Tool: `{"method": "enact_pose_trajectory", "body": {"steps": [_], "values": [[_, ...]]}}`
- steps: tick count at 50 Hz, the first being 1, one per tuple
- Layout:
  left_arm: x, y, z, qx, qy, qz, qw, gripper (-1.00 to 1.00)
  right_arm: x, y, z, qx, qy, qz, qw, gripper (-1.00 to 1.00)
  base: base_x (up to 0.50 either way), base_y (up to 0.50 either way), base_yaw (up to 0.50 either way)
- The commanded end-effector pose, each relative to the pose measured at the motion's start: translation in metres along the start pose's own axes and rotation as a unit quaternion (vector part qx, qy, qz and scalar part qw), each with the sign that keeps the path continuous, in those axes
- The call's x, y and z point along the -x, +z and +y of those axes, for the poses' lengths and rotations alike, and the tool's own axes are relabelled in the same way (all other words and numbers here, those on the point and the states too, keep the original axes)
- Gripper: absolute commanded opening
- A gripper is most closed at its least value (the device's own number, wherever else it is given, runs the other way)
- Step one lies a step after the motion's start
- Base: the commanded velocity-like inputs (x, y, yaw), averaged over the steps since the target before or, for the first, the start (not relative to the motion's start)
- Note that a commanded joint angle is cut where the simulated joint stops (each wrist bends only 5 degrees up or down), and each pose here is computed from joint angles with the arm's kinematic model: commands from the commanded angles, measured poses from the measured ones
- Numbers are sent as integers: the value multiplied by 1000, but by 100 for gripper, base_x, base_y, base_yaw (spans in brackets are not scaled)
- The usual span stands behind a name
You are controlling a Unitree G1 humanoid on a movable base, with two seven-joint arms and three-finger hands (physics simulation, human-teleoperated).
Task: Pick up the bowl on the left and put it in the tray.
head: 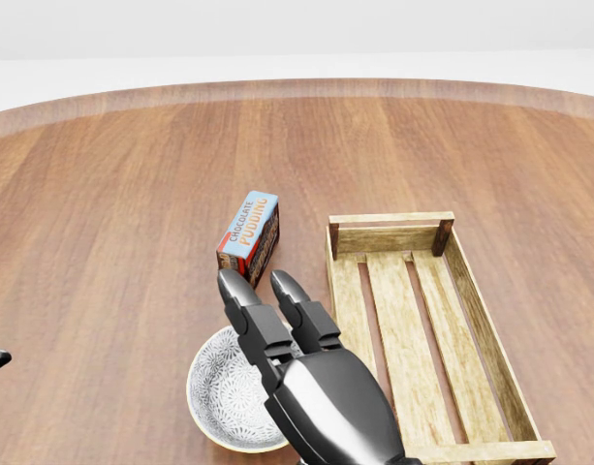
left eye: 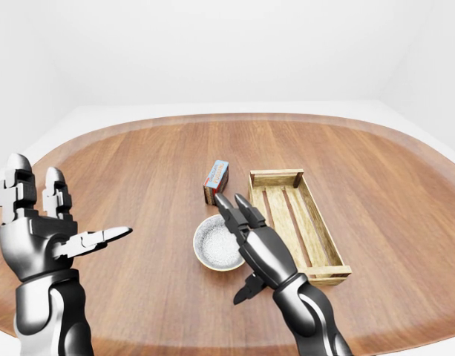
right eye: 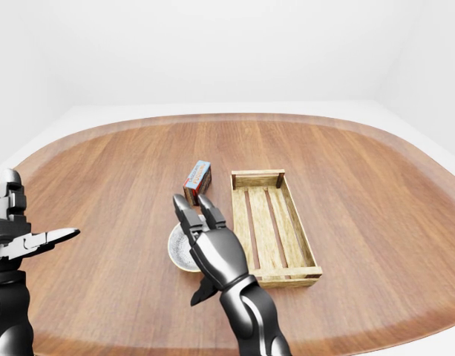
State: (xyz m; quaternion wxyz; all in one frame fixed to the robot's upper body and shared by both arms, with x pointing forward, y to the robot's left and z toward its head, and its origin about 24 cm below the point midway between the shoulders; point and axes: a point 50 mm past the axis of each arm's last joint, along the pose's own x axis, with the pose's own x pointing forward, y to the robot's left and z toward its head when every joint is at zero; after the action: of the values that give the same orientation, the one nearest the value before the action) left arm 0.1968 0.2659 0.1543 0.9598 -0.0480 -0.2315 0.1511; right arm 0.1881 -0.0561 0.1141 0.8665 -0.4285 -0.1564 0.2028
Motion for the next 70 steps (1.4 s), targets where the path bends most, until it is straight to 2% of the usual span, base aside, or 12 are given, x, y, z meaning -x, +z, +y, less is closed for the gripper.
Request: {"method": "enact_pose_trajectory", "body": {"steps": [1, 9, 33, 48, 50, 70], "values": [[-1, 1, -1, 0, 0, -3, 1000, 100, -2, -1, 10, 7, 25, 7, 1000, 100, 0, 0, 0], [-1, 0, 0, 0, 0, -1, 1000, 100, 2, 7, 19, 25, 66, -4, 997, 100, 0, 0, 0], [0, 0, 0, 0, 0, 0, 1000, 100, -6, 10, 14, 66, 111, -1, 992, 100, 0, 0, 0], [1, -1, -1, 1, 0, 3, 1000, 100, -15, -17, 17, 18, 111, 39, 993, 100, 0, 0, 0], [1, -1, -1, 1, 0, 2, 1000, 100, -17, -18, 13, 6, 96, 36, 995, 100, 0, 0, 0], [0, -1, -1, 1, 1, 2, 1000, 100, -24, -39, 23, -32, 99, 65, 992, 100, 0, 0, 0]]}}
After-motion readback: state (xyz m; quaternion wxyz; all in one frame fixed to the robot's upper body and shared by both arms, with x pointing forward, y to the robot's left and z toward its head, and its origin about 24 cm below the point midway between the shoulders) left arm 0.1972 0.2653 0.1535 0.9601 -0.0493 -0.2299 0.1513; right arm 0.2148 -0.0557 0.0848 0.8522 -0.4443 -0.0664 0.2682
